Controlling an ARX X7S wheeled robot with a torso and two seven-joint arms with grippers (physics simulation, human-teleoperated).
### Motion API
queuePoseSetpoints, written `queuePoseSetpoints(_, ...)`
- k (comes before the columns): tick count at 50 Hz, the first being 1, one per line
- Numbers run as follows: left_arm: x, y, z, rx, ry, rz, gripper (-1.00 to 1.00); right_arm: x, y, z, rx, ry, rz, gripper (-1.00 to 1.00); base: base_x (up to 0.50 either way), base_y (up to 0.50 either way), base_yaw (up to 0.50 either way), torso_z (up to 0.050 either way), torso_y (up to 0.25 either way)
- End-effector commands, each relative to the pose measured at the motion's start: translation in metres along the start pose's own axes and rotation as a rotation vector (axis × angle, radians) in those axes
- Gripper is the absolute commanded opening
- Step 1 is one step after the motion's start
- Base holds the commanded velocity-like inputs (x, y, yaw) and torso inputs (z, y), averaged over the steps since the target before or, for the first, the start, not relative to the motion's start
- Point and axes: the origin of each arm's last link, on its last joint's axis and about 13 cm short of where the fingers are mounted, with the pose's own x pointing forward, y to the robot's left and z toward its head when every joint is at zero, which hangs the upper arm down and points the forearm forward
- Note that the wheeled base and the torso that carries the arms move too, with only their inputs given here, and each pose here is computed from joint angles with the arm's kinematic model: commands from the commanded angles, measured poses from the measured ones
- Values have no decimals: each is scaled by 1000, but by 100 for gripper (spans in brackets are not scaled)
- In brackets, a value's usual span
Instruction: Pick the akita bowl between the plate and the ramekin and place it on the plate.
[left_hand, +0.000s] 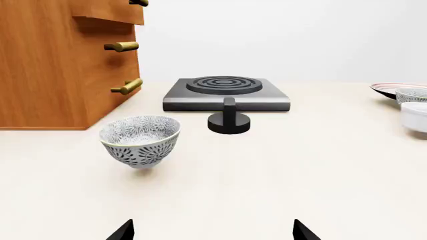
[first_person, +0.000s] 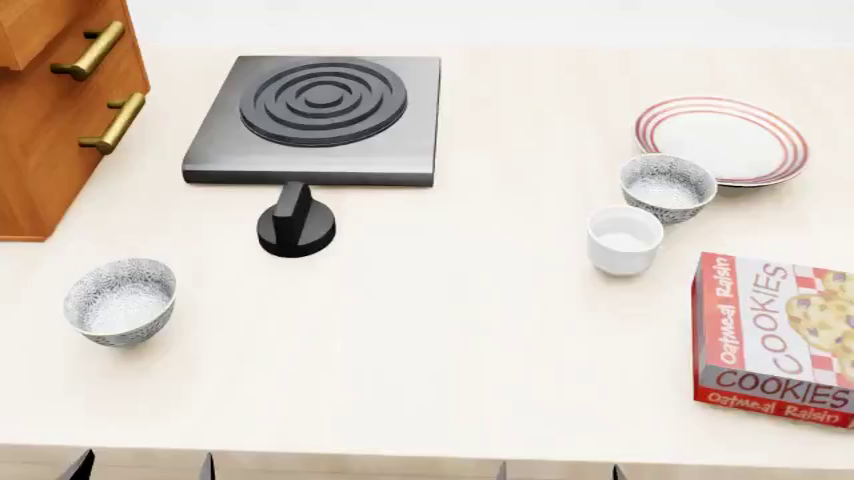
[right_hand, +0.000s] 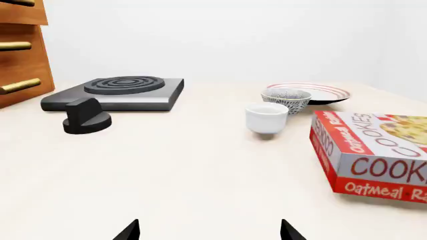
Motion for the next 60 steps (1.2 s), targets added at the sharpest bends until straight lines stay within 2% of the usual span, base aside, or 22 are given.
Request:
queuePoseSetpoints(1,-1,1,-2,-1,6,13,100,4,0,2,42,35,-64,100,0,0,0,0,0)
queuePoseSetpoints(17,-1,3,-2,-3,1,34,100,1,2,6,32,-8,-52,100,0,0,0,0,0)
queuePoseSetpoints(21,0,4,4,7,-52,27,100,0,1,10,15,-39,-60,100,0,0,0,0,0)
queuePoseSetpoints(25,6,11,32,-18,-142,14,100,1,-4,33,-8,-97,-73,100,0,0,0,0,0)
queuePoseSetpoints(28,2,14,59,-26,-217,-14,100,-1,-9,60,-21,-193,-46,100,44,0,0,0,0)
queuePoseSetpoints(34,-3,17,92,-19,-293,-18,100,-7,-14,90,-12,-273,-36,100,367,0,0,0,0)
queuePoseSetpoints(38,-7,17,105,-41,-338,-24,100,-11,-18,106,-6,-326,-39,100,500,0,0,0,0)
queuePoseSetpoints(45,-7,18,109,-78,-362,-4,100,-17,-19,120,-61,-400,-60,100,500,0,0,0,0)
queuePoseSetpoints(53,-7,21,110,-95,-368,4,100,-20,-19,122,-58,-427,-51,100,500,0,0,0,0)
queuePoseSetpoints(60,-9,21,113,-89,-417,13,100,-22,-19,125,-55,-450,-36,100,500,0,0,0,0)
